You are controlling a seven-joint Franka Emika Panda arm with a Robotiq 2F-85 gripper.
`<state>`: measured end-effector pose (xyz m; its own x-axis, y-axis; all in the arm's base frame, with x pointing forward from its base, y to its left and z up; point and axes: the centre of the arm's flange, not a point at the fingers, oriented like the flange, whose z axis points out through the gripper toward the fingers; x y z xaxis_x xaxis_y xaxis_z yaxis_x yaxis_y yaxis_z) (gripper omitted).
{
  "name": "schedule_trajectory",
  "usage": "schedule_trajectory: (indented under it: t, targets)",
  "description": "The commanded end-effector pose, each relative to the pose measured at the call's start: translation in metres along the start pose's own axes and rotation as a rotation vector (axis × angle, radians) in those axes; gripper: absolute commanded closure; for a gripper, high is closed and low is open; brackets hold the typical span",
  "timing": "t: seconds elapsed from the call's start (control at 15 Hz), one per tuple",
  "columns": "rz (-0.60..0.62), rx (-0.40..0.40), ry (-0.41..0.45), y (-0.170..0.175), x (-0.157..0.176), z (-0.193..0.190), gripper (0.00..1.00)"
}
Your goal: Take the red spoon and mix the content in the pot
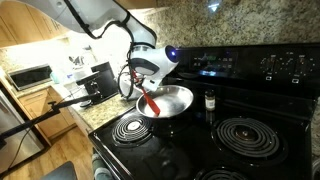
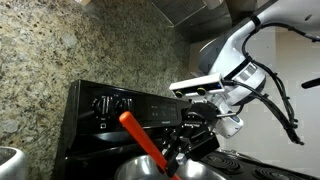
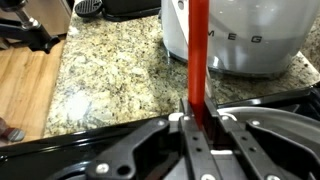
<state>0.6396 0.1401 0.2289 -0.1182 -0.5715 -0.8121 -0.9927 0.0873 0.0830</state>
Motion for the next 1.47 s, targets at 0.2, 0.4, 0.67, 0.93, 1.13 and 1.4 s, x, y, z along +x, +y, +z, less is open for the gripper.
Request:
schedule_trajectory:
  t: [0.2, 0.4, 0.67, 0.93, 1.13, 1.4]
  targets:
    - [-0.064, -0.048, -0.047, -0.001, -0.025, 0.013, 0.96]
    - [-0.128, -0.056, -0.066, -0.007, -0.033, 0.019, 0.96]
    - [-0.222, -0.043, -0.106, -0.018, -0.041, 0.024, 0.96]
    - [-0.277, -0.036, -0.166, -0.037, -0.045, 0.027, 0.96]
    - [-0.317, 0.020, -0.214, -0.055, -0.051, 0.022, 0.96]
    - [-0.368, 0.137, -0.279, -0.079, -0.062, 0.000, 0.96]
